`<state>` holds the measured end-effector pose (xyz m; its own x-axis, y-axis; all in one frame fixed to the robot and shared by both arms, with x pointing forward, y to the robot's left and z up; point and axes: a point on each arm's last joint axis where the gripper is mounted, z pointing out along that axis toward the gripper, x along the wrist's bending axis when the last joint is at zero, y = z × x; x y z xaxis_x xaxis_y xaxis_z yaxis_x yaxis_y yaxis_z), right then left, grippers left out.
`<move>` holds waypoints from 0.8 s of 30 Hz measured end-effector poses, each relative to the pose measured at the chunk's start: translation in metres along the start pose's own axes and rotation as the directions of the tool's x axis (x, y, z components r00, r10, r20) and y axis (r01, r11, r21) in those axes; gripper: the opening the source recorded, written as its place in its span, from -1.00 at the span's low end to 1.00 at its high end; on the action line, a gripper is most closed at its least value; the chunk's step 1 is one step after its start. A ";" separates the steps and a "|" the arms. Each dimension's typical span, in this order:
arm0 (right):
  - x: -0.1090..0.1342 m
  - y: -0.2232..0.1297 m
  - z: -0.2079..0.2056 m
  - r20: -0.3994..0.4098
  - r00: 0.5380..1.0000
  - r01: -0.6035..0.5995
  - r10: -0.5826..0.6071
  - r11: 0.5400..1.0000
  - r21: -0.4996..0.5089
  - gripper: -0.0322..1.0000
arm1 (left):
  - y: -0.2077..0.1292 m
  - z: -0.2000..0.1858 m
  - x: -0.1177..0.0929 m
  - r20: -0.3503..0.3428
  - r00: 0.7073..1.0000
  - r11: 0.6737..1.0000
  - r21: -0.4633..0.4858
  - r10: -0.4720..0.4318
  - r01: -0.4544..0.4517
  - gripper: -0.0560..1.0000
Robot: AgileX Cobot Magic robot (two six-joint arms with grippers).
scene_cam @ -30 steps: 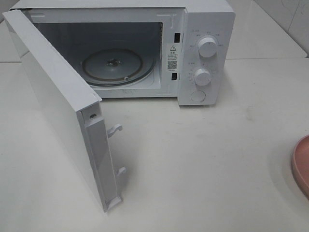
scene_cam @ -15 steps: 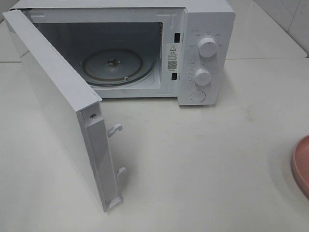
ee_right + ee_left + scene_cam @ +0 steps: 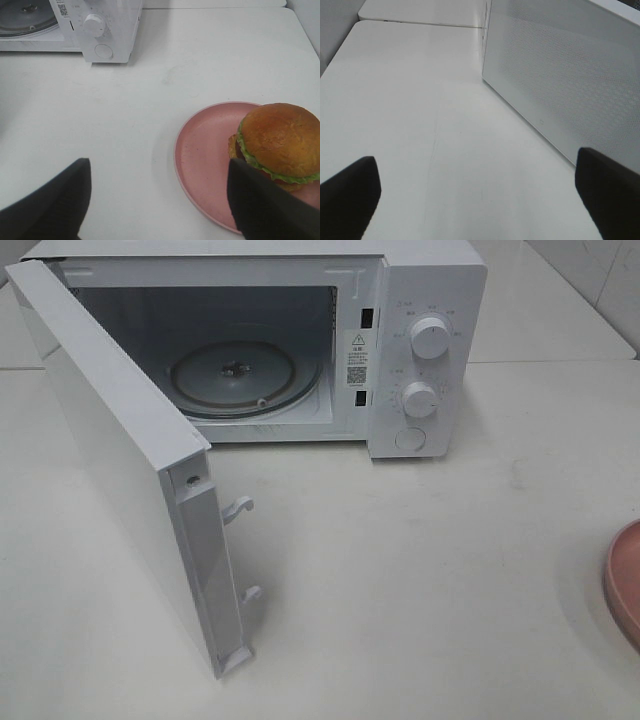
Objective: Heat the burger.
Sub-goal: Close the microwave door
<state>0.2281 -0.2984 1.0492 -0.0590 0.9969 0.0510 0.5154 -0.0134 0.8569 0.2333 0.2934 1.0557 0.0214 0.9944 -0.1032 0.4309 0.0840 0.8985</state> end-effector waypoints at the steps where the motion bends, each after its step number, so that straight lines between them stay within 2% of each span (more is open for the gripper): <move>1: 0.000 0.000 0.000 0.000 1.000 0.000 0.000 1.000 0.000 0.42 | 0.000 0.000 0.000 0.000 1.000 1.000 0.000 0.000 0.000 0.98; 13: 0.000 0.000 0.000 0.000 1.000 0.000 0.000 1.000 0.000 0.42 | 0.011 0.001 -0.001 -0.002 1.000 1.000 0.017 -0.002 0.002 0.97; 15: 0.000 0.000 0.000 0.000 1.000 0.000 0.000 1.000 0.000 0.42 | 0.024 0.001 -0.002 -0.002 1.000 1.000 0.003 -0.003 0.003 0.83; 16: 0.000 0.000 0.000 0.000 1.000 0.000 0.000 1.000 0.000 0.42 | 0.024 0.001 -0.002 -0.002 1.000 1.000 0.003 -0.003 0.003 0.83; 17: 0.000 0.000 0.000 0.000 1.000 0.000 0.000 1.000 0.000 0.42 | 0.029 0.005 -0.001 -0.004 1.000 1.000 0.015 -0.006 0.006 0.66; 18: 0.000 0.000 0.000 0.000 1.000 0.000 0.000 1.000 0.000 0.42 | 0.029 0.005 -0.001 -0.004 1.000 1.000 0.015 -0.006 0.006 0.66; 19: 0.000 0.000 0.000 0.000 1.000 0.000 0.000 1.000 0.000 0.42 | 0.032 0.011 -0.001 -0.006 1.000 0.999 0.039 -0.008 0.009 0.44; 20: 0.000 0.000 0.000 0.000 1.000 0.000 0.000 1.000 0.000 0.42 | 0.034 0.014 -0.001 -0.008 1.000 0.999 0.048 -0.010 0.010 0.29; 21: 0.000 0.000 0.000 0.000 1.000 0.000 0.000 1.000 0.000 0.42 | 0.034 0.014 -0.001 -0.008 1.000 0.999 0.048 -0.010 0.010 0.29; 22: 0.000 0.000 0.000 0.000 1.000 0.000 0.000 1.000 0.000 0.42 | 0.038 0.021 -0.001 -0.010 1.000 0.998 0.062 -0.013 0.013 0.00; 23: 0.000 0.000 0.000 0.000 1.000 0.000 0.000 1.000 0.000 0.42 | 0.041 0.027 0.000 -0.012 1.000 0.997 0.077 -0.016 0.017 -0.11; 24: 0.000 0.000 0.000 0.000 1.000 0.000 0.000 1.000 0.000 0.42 | 0.041 0.027 0.000 -0.012 1.000 0.997 0.077 -0.016 0.017 -0.11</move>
<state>0.2281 -0.2984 1.0492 -0.0590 0.9969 0.0510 0.5154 -0.0134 0.8569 0.2753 0.2949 1.0815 0.0039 0.9937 -0.1123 0.4990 0.0954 0.8613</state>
